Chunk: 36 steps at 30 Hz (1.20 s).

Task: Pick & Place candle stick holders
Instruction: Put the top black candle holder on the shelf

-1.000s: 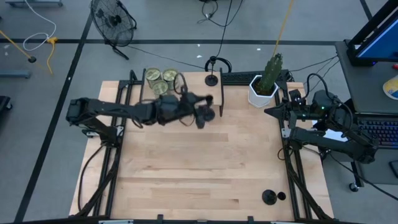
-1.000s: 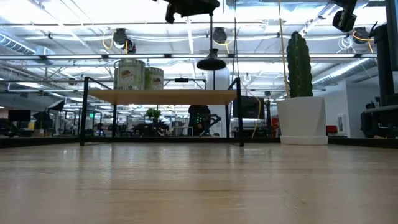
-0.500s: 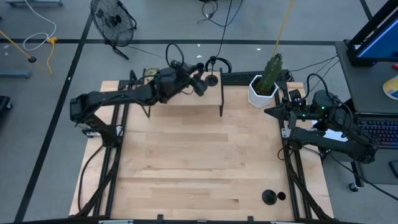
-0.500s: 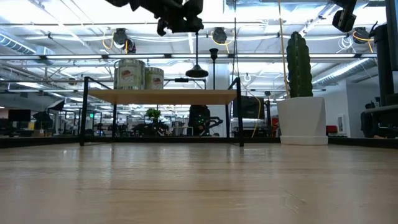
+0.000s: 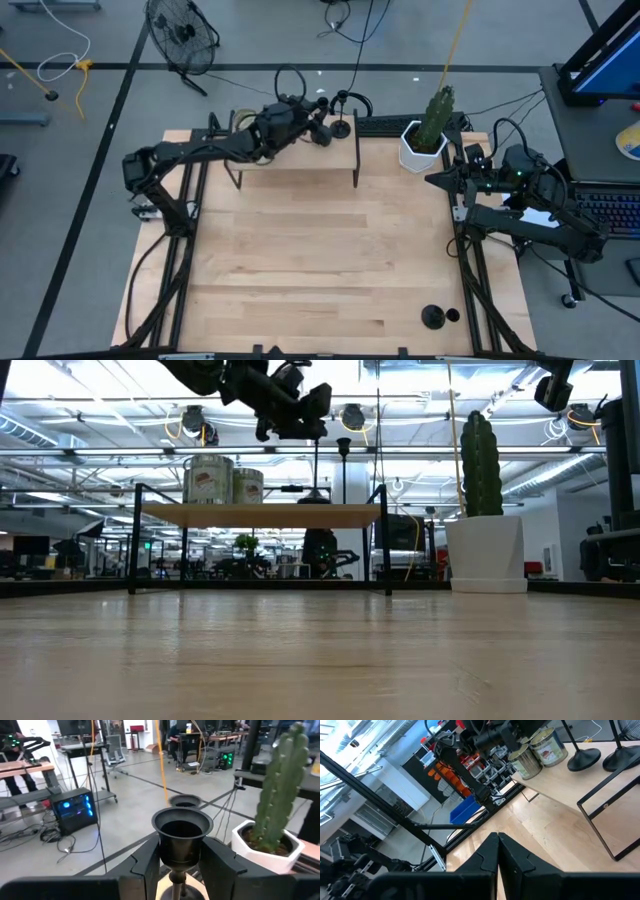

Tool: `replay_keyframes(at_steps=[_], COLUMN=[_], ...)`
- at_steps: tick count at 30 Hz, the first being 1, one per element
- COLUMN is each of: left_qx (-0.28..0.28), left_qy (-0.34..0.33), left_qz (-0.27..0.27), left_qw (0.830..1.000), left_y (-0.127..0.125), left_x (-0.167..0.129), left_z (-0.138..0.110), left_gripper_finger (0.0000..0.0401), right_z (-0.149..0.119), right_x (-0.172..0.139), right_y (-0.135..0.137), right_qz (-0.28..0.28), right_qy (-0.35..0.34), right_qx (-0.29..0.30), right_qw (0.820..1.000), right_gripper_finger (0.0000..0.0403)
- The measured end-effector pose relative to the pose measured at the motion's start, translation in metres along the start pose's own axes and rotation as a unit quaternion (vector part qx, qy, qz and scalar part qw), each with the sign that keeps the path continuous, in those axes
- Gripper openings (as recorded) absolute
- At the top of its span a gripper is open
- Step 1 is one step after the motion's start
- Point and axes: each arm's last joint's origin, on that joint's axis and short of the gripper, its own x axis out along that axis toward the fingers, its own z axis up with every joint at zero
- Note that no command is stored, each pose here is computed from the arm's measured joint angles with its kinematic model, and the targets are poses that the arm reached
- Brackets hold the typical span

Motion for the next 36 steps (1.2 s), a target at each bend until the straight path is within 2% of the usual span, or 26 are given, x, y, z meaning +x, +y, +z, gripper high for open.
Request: replay_keyframes(at_steps=[13, 19, 29, 32, 36], left_qx=[-0.006, -0.013, -0.012, -0.009, -0.014], left_qy=[0.006, 0.025, 0.027, 0.033, 0.035], left_qz=[0.033, 0.029, 0.031, 0.031, 0.032], left_qw=[0.999, 0.999, 0.999, 0.999, 0.999], left_y=[0.025, 0.023, 0.022, 0.022, 0.022], left_x=[0.010, 0.018, 0.019, 0.019, 0.020], left_z=[-0.001, -0.014, -0.015, -0.017, -0.019], left_gripper_finger=[0.0124, 0.0124, 0.0125, 0.0136, 0.0170], right_z=[0.000, 0.000, 0.000, 0.000, 0.000], right_x=[0.000, 0.000, 0.000, 0.000, 0.000], right_y=[0.000, 0.000, 0.000, 0.000, 0.000], right_qz=[0.000, 0.000, 0.000, 0.000, 0.000], right_qy=[0.000, 0.000, 0.000, 0.000, 0.000], right_qx=[0.002, 0.002, 0.002, 0.002, 0.004], right_qw=[1.000, 1.000, 1.000, 1.000, 1.000], right_gripper_finger=[0.0000, 0.0000, 0.0000, 0.0000, 0.0000])
